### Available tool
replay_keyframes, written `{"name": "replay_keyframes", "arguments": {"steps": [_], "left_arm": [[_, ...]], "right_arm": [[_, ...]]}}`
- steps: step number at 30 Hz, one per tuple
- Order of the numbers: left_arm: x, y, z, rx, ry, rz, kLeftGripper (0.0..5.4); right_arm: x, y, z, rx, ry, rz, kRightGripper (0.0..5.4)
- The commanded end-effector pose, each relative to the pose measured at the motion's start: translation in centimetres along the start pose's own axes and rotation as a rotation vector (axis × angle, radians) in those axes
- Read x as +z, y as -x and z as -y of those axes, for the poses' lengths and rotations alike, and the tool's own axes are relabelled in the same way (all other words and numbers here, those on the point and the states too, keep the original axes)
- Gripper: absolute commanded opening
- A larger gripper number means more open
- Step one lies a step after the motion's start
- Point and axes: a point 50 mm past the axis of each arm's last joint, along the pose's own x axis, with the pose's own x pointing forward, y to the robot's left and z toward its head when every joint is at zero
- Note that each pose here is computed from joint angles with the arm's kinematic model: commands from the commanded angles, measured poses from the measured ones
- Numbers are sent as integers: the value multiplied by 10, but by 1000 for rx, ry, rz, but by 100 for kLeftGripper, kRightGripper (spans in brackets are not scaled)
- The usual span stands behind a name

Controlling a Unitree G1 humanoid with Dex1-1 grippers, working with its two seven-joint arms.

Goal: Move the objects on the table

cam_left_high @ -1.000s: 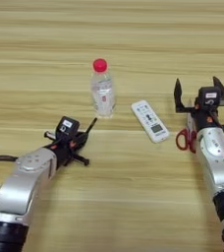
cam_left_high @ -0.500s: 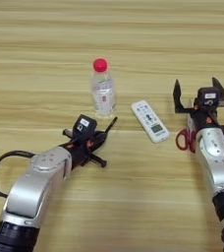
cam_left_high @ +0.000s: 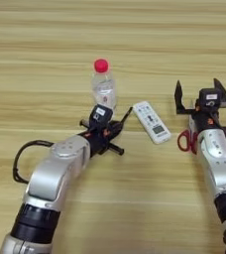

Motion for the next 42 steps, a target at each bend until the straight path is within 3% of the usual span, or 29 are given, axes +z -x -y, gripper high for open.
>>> {"name": "replay_keyframes", "arguments": {"steps": [1, 18, 30, 31, 42], "left_arm": [[-2, -10, -3, 17, 19, -7, 24], [-14, -22, -15, 79, 37, -31, 24], [-16, -25, -10, 46, 36, -39, 24], [-16, -26, -9, 43, 36, -39, 53], [-13, -24, -5, 11, 10, -18, 145]], "right_arm": [[3, -2, -2, -3, -2, 13, 540], [3, -3, -1, -1, -3, 14, 540], [4, -2, -1, -2, -3, 15, 540], [3, -2, -1, -1, -2, 14, 540], [3, -3, -1, 0, -1, 12, 540]]}}
